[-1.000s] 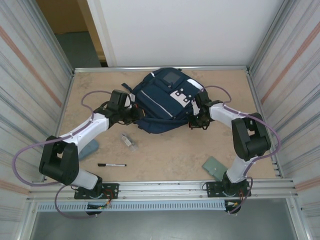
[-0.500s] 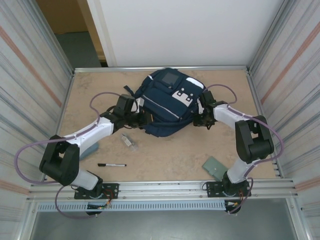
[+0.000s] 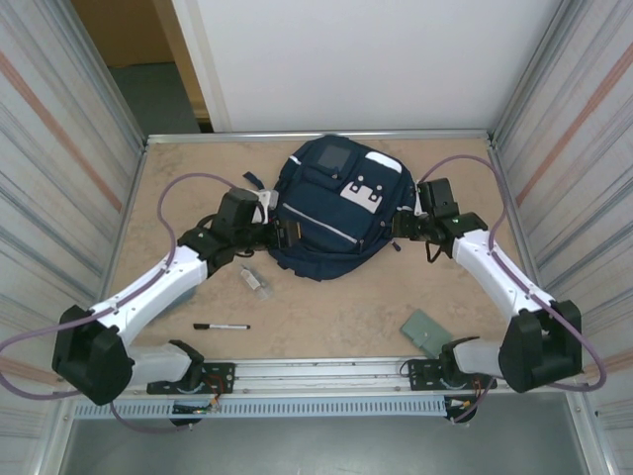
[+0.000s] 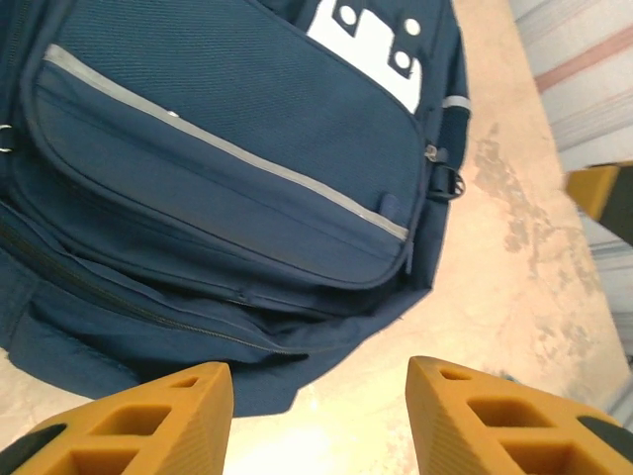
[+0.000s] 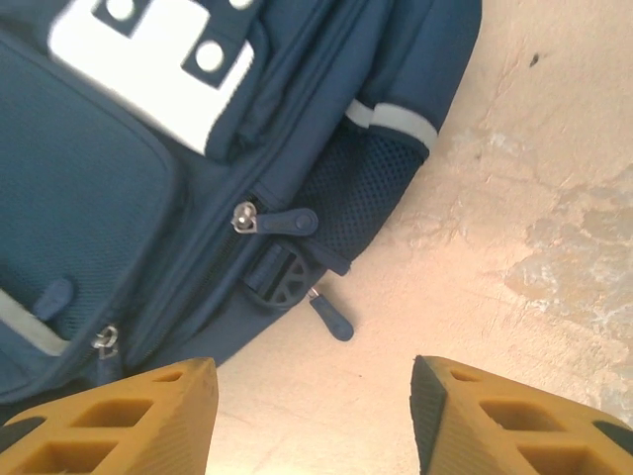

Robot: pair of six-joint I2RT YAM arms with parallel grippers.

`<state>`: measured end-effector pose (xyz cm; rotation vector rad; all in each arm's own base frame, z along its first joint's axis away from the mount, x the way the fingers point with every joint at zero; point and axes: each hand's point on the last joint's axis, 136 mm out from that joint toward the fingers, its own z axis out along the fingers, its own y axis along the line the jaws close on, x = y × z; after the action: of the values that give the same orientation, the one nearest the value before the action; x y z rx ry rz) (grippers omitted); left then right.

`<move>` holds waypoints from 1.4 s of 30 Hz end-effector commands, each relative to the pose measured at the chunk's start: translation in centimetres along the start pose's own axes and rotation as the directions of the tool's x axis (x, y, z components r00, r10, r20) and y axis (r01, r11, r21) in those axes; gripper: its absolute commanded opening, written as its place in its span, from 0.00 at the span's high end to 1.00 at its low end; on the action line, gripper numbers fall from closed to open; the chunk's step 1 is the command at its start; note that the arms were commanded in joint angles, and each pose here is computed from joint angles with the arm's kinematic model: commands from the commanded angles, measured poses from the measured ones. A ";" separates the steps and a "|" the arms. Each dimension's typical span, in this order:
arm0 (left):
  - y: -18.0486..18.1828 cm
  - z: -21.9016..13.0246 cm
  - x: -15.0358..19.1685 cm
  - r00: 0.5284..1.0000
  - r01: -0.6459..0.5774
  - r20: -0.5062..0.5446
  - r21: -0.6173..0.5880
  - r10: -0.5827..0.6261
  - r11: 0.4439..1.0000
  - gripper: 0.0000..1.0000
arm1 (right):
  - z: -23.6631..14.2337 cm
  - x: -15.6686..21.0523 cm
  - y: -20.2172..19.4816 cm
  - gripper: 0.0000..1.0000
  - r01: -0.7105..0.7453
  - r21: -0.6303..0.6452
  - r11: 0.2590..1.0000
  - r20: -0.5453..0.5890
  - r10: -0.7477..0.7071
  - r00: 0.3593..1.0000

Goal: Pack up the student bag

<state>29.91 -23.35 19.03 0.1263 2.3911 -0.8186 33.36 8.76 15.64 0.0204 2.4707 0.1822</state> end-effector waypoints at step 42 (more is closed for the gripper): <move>1.9 5.3 -8.2 0.950 0.311 -0.010 -0.001 -0.311 0.950 1.00 | 9.2 1.3 3.1 0.38 0.222 -0.333 0.916 -0.379 -0.346 0.858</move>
<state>39.85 -23.70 15.57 -0.2701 2.5122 -0.8546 38.55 12.80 9.33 -0.3930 2.7677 0.3623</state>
